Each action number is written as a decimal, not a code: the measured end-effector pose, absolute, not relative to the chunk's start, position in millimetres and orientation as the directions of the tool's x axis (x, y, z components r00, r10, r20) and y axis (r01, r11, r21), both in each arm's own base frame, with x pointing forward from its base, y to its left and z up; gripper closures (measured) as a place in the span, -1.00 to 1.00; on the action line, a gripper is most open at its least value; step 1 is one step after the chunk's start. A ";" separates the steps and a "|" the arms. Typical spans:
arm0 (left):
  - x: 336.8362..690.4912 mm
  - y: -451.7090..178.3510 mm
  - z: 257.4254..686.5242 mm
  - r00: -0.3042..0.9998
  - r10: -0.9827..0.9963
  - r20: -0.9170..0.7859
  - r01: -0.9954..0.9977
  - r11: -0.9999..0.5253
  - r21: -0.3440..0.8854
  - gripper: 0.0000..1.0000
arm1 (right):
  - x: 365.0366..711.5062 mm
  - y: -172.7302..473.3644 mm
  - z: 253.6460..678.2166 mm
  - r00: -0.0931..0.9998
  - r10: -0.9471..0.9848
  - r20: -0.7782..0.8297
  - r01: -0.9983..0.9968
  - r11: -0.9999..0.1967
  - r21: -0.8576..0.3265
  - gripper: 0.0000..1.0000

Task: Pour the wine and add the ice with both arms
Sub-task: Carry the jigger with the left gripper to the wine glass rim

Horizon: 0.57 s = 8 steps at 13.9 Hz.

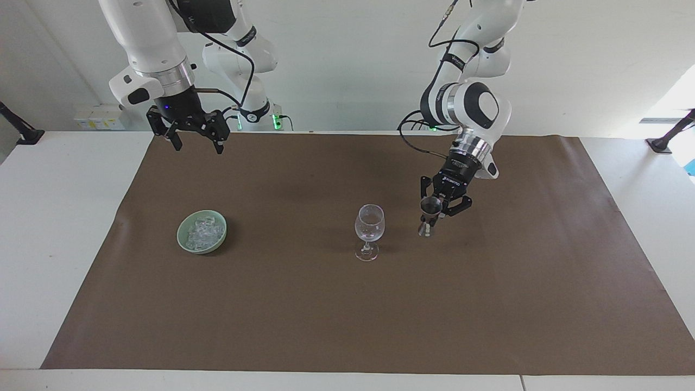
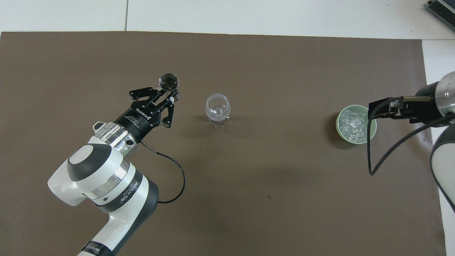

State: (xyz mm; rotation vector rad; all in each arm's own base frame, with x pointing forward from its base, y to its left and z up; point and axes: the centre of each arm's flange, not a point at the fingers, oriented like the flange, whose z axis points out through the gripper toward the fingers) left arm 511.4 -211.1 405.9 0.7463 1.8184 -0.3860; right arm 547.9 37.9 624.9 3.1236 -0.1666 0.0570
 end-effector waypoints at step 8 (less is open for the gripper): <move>517.6 -251.0 411.1 -0.185 0.438 -0.880 0.698 0.688 0.196 0.59 | 547.9 37.9 624.9 0.994 -0.106 0.037 -0.107 -0.994 0.011 -1.00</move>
